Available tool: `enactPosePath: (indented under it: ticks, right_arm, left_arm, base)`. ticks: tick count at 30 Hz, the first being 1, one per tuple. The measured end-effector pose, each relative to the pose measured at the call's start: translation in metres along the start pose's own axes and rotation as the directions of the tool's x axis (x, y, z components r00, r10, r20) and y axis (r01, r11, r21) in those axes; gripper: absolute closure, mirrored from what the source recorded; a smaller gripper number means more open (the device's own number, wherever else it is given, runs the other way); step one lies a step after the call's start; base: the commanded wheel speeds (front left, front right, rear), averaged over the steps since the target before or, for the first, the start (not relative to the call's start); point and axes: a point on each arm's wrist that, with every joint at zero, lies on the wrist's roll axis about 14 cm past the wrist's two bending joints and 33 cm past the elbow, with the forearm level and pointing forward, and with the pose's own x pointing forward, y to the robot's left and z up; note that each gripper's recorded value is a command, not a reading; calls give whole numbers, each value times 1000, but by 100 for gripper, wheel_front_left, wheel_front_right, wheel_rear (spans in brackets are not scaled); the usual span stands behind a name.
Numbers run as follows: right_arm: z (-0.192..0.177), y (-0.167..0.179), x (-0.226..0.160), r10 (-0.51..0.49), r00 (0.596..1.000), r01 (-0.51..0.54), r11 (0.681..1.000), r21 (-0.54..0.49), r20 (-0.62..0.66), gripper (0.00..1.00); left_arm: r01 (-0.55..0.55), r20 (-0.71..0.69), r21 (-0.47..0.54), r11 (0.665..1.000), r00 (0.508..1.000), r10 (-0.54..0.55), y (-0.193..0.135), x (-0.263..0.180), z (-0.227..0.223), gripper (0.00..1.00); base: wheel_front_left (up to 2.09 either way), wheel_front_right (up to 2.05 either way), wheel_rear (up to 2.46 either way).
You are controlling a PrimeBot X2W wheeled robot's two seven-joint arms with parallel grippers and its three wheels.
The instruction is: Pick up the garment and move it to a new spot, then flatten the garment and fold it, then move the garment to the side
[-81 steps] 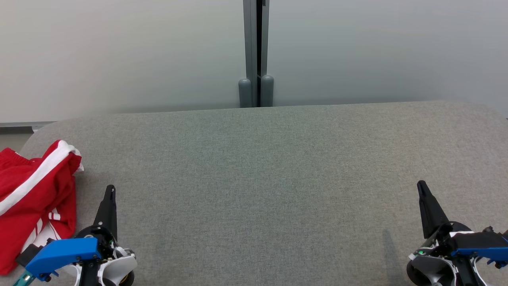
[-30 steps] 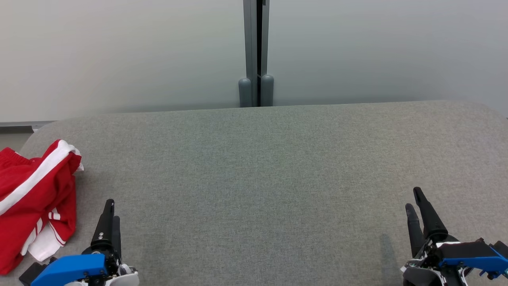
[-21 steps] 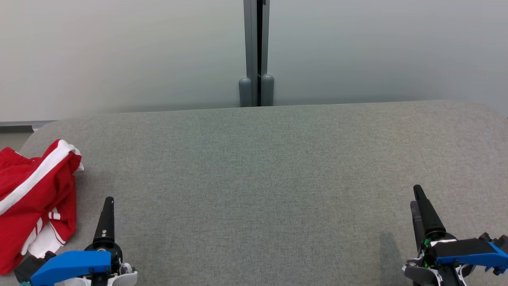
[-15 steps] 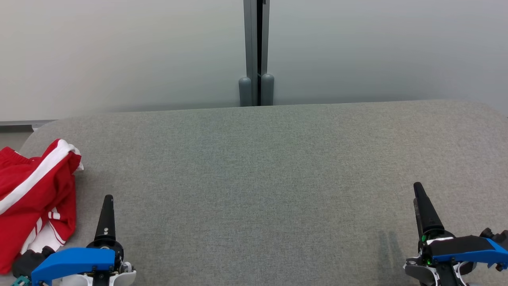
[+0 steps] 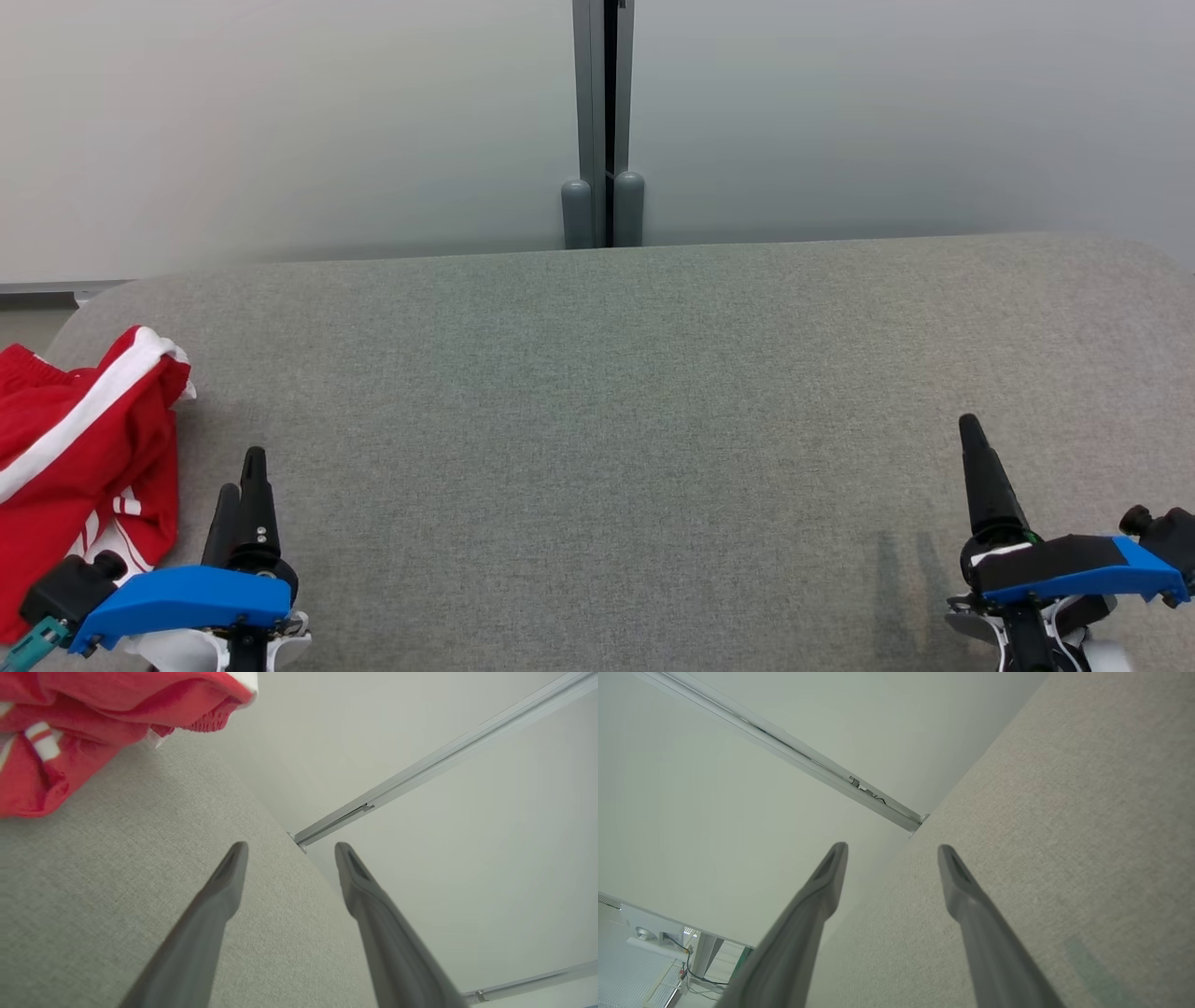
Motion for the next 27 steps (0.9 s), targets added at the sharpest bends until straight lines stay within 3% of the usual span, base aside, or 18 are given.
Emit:
enactPosePath:
  ticks: [13,27]
  right_arm:
    - [-6,-6,0,-11,1000,9,979,-203,-10,0]
    - [-11,-7,2,-2,1000,-7,922,-388,-22,0]
  left_arm:
    - [-7,-7,201,980,1000,8,5,1,-3,0]
    - [-3,-23,375,927,1000,13,12,1,-9,0]
  base:
    - [0,0,0]
    - [0,0,0]
